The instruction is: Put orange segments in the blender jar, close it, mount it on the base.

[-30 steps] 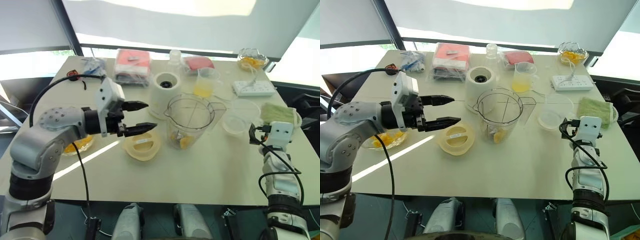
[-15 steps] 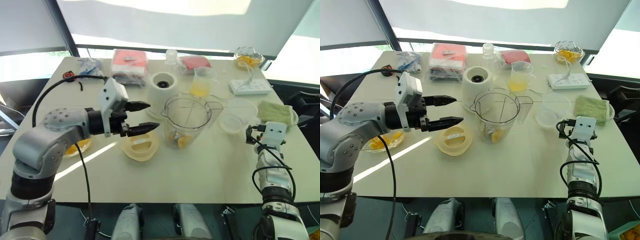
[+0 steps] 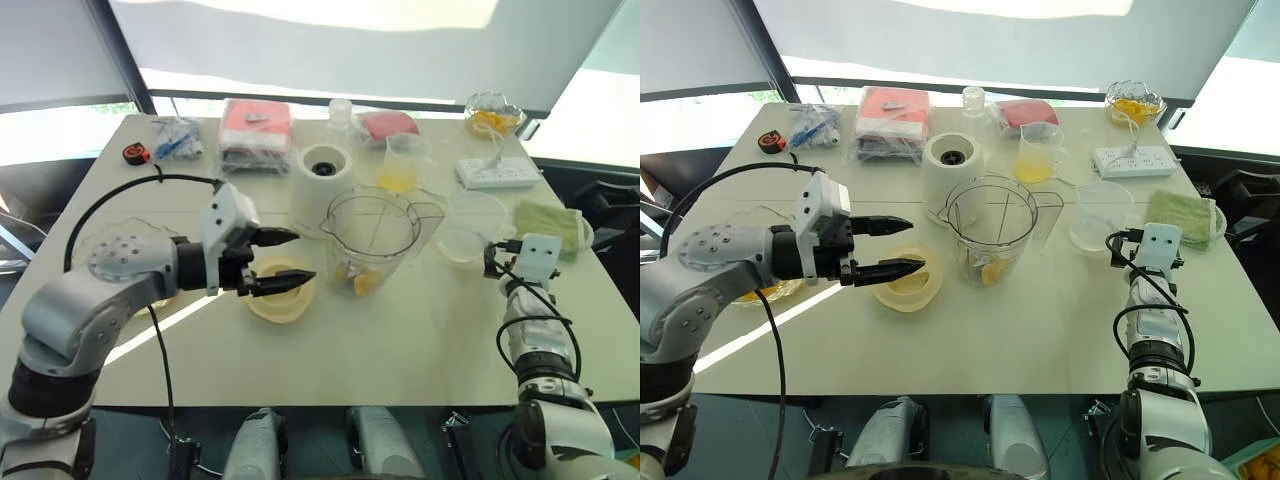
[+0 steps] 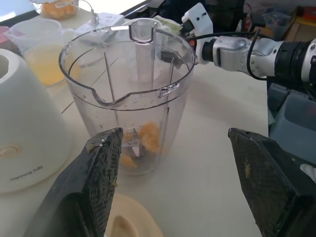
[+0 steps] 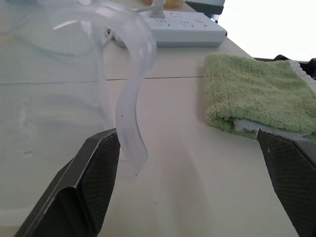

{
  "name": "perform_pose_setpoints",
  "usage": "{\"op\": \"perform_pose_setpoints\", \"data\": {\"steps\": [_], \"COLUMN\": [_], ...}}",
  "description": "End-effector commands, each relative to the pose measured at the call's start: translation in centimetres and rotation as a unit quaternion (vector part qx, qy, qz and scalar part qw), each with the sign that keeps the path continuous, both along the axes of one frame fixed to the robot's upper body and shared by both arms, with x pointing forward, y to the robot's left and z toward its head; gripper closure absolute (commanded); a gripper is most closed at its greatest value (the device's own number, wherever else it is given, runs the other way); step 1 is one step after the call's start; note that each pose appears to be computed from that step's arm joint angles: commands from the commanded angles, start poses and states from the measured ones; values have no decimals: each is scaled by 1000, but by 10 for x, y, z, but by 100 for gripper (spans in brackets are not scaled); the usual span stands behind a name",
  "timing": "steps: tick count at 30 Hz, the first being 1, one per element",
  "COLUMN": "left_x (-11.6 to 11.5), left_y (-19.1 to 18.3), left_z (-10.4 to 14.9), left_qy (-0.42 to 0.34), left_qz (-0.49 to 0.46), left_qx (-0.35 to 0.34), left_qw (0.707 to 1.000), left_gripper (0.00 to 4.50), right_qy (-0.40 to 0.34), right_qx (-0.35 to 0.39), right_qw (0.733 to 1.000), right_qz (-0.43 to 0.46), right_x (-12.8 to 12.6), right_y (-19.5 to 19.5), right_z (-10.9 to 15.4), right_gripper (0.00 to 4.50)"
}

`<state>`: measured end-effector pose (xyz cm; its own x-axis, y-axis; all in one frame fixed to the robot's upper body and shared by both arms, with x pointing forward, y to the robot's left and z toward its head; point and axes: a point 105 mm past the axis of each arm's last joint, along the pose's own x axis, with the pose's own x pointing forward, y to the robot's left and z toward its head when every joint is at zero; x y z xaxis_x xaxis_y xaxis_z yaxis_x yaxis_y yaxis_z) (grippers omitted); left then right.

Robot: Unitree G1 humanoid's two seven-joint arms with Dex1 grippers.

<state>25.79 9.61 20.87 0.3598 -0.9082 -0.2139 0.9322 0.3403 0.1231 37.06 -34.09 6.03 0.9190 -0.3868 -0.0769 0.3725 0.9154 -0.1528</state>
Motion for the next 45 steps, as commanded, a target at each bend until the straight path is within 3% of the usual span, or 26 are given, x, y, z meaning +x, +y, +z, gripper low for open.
{"op": "perform_pose_setpoints", "data": {"steps": [1,9,17,21,33,37,45], "left_x": [-9,-8,-10,-2,9,15,12], "left_y": [-2,-1,2,8,31,33,33], "left_z": [7,3,-1,3,7,15,16], "left_qy": [-16,-13,-2,-11,-20,-34,-28], "left_qz": [-9,1,6,25,36,37,28], "left_qx": [-4,-1,-2,-5,24,21,14], "left_qw": [1000,1000,1000,1000,999,999,999], "left_gripper": [90,90,90,90,90,90,90], "right_qy": [-21,-11,-20,-46,-159,-180,-115], "right_qx": [-15,-22,-21,-3,-96,-172,-260], "right_qw": [1000,1000,999,999,975,951,915], "right_qz": [6,5,18,22,125,183,288], "right_x": [6,6,8,14,35,32,24], "right_y": [-2,-5,-3,0,18,35,73], "right_z": [15,12,18,32,165,228,254], "right_gripper": [54,447,447,447,447,447,447]}}
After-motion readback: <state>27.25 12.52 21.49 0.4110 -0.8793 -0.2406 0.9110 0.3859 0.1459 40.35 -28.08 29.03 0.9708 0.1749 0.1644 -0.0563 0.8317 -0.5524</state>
